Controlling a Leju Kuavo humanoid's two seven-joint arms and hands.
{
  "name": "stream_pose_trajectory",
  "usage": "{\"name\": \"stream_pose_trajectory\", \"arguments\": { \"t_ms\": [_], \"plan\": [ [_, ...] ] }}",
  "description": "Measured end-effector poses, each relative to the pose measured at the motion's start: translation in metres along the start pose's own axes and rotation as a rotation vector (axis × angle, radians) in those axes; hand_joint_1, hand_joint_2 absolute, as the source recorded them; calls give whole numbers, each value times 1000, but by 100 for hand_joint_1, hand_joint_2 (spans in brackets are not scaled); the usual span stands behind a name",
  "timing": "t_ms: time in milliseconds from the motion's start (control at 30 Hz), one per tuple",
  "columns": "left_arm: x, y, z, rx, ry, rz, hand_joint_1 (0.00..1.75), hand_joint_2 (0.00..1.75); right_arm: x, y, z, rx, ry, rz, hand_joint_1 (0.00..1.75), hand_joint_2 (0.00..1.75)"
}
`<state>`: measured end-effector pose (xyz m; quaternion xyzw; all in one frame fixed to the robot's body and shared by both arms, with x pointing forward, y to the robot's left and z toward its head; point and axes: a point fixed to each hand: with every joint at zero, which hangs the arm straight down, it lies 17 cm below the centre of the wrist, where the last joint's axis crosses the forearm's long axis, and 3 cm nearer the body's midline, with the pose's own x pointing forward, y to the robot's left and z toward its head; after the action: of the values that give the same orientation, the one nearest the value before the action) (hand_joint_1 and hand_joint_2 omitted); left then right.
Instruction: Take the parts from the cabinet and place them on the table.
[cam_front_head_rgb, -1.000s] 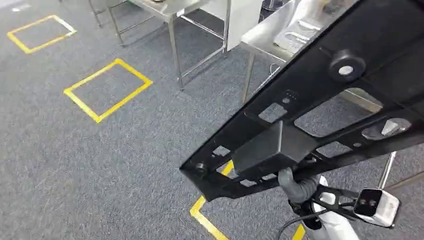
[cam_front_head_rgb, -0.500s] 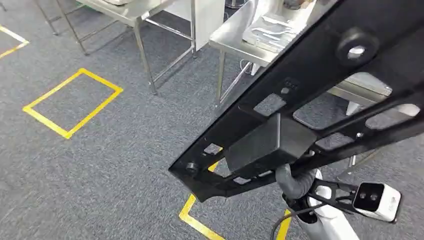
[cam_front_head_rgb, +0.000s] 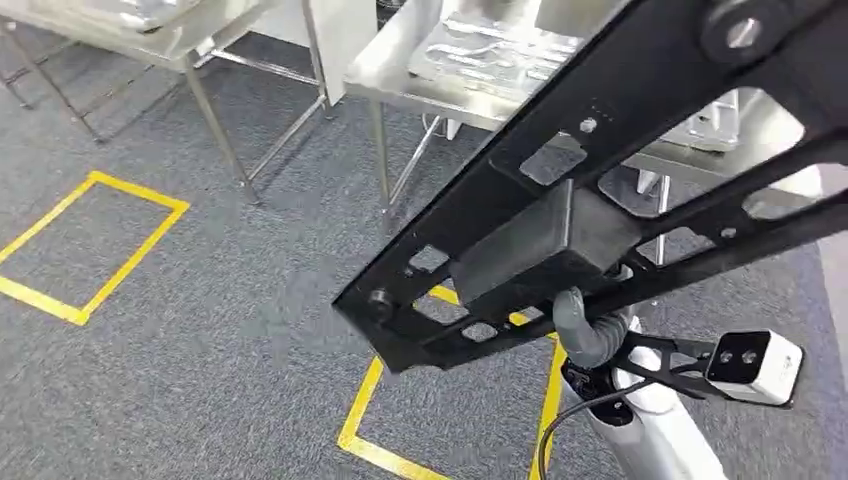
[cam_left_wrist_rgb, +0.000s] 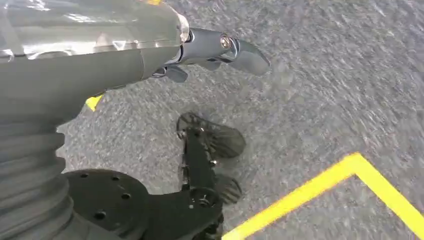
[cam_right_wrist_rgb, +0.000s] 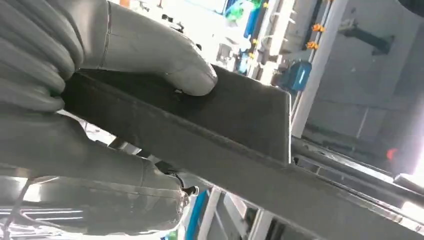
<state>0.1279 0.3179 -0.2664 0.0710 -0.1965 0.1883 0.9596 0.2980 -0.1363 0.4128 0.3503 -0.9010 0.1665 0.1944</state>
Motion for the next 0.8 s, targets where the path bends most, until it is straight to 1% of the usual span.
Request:
{"name": "stream_pose_trajectory", "arguments": {
  "t_ms": [167, 800],
  "plan": [
    [-6, 2, 1, 4, 9, 0, 0, 175, -4, 4, 3, 5, 11, -14, 175, 175],
    [-2, -1, 1, -8, -1, 17, 0, 175, -8, 10, 11, 27, 17, -15, 175, 175]
  ]
}}
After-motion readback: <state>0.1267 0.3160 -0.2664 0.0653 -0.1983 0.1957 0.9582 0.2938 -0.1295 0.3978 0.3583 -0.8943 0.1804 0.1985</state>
